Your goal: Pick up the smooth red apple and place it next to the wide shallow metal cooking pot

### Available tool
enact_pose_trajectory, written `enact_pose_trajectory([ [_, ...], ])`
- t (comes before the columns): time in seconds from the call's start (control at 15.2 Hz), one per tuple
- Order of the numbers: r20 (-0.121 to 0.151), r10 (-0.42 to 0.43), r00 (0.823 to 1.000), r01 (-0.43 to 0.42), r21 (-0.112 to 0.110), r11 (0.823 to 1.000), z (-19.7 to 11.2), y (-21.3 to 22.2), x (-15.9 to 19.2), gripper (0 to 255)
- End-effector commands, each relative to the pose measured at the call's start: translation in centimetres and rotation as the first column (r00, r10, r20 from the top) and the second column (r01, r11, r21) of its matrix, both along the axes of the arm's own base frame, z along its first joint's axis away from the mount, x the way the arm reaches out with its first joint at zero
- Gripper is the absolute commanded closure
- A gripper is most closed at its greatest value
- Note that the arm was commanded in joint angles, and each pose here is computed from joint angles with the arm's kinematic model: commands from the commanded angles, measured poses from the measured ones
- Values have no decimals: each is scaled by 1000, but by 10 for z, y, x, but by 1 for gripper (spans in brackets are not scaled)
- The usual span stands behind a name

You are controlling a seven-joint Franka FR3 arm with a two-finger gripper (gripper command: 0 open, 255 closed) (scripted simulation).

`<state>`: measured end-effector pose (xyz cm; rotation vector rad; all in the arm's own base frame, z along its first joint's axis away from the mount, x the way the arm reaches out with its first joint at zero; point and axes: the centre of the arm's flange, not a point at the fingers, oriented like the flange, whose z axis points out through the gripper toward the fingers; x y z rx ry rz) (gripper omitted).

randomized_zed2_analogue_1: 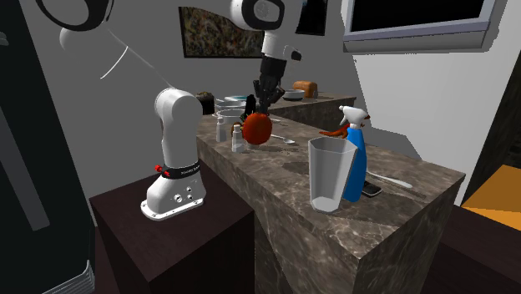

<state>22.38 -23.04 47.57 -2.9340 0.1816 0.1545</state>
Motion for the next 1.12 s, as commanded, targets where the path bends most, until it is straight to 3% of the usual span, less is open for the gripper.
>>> enact_pose_trajectory([
  [0.0, 0, 0, 1000, 0, 0, 1000, 11, 0, 0, 255],
  [1.06, 0, 0, 1000, 0, 0, 1000, 95, 0, 0, 255],
])
